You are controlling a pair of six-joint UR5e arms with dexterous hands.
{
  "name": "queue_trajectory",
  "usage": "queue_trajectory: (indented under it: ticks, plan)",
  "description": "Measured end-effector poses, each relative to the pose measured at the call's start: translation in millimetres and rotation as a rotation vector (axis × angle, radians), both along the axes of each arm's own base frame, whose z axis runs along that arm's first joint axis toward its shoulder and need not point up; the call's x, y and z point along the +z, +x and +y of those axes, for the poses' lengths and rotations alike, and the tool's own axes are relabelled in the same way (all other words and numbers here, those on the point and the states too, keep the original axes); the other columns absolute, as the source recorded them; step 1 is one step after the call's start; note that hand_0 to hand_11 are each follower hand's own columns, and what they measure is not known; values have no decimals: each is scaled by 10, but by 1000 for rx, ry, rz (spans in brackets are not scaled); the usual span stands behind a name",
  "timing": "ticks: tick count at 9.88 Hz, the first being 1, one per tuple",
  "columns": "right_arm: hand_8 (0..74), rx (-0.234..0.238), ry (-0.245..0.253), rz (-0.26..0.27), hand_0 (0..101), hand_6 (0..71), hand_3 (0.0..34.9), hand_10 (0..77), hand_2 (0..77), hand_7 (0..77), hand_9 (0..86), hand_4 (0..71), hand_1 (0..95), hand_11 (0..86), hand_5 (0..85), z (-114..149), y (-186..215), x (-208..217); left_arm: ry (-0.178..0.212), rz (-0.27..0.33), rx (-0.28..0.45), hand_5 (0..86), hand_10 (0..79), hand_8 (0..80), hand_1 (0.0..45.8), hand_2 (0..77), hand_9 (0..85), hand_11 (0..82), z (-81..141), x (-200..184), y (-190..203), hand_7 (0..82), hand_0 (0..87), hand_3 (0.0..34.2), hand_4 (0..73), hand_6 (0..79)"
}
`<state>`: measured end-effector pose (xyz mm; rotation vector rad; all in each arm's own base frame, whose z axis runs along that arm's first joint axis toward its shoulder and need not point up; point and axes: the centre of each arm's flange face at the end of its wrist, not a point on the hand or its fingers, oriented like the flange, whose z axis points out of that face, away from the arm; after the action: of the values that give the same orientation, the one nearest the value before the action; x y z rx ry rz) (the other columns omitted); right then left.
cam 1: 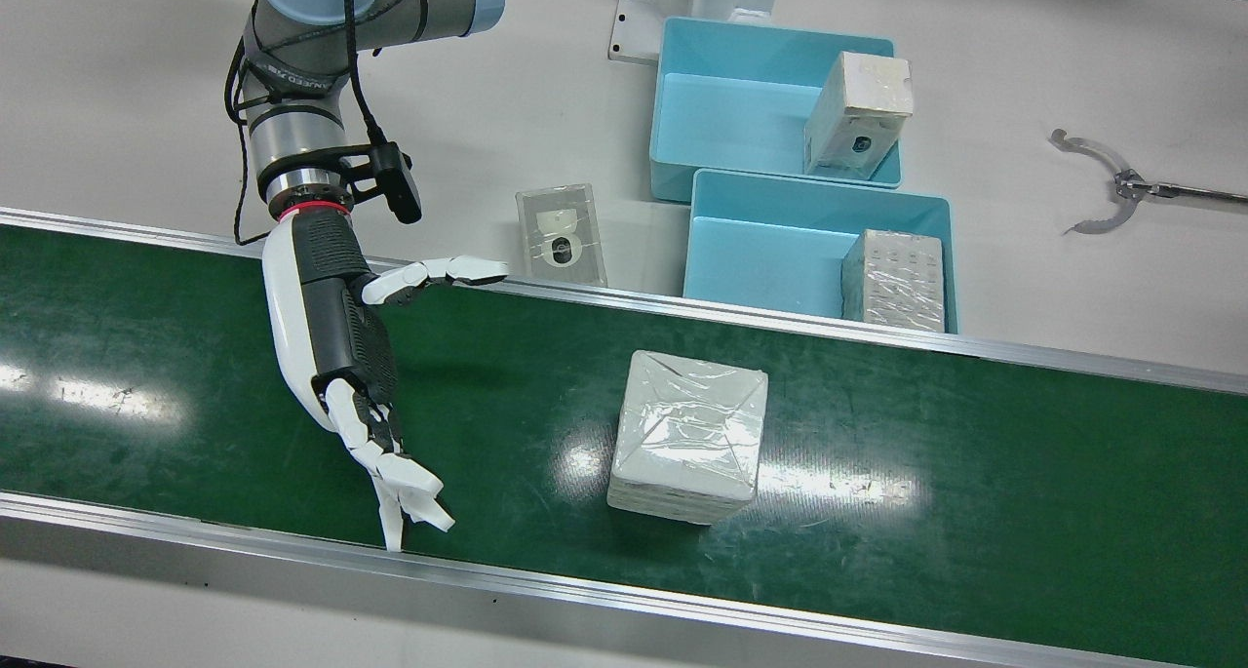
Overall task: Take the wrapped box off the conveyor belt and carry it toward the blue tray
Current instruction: 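Lower the open right hand toward the white wrapped box on the belt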
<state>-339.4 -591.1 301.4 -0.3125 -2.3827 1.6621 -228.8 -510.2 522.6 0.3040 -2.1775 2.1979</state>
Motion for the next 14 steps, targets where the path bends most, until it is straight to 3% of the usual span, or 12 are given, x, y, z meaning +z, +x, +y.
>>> queue_trajectory:
  ticks: [11, 14]
  plan:
    - [0, -3, 0, 2, 403, 0, 300, 38, 164, 153, 16, 65, 104, 60, 218, -5, -28, -8, 0, 0, 0, 5, 0, 0, 0, 11, 5, 0, 0, 0, 0, 5, 0, 0, 5, 0]
    - [0, -23, -10, 15, 390, 0, 299, 38, 158, 153, 16, 65, 87, 54, 207, 71, -164, 50, 0, 0, 0, 5, 5, 5, 0, 5, 0, 0, 0, 0, 0, 5, 0, 0, 0, 5]
